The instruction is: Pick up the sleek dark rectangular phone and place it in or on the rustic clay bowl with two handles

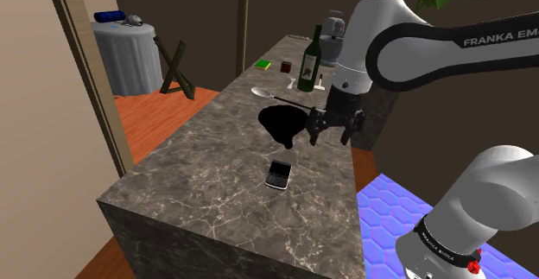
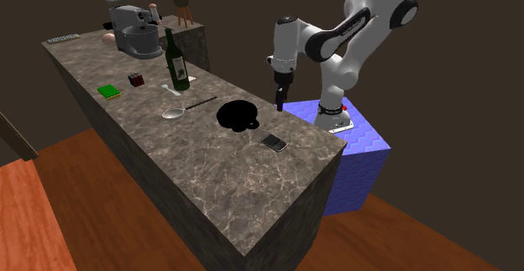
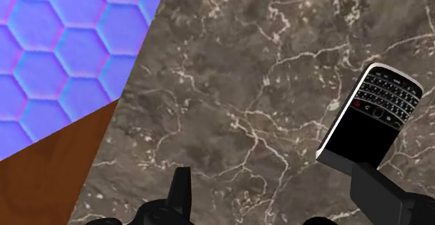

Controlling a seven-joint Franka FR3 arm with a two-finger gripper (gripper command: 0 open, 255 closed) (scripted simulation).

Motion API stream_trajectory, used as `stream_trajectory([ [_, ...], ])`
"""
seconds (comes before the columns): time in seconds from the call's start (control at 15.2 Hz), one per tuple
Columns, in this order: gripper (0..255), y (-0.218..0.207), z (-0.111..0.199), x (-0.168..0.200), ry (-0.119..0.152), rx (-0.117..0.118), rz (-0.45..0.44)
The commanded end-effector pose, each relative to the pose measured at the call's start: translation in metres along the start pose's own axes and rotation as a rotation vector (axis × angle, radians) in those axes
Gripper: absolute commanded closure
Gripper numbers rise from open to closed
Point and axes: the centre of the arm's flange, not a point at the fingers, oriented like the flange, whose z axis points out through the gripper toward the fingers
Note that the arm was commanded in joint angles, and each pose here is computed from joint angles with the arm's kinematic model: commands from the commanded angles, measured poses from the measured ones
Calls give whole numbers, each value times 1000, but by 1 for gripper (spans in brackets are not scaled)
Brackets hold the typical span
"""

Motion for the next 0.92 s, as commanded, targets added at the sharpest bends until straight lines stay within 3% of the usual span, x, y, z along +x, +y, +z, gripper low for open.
stream_trajectory([
  [0.0, 0, -24, 14, 2, -2, 9, 66],
  [0.53, 0, -106, 73, 12, -7, 37, 314],
  [0.86, 0, -107, 94, 12, -7, 37, 315],
])
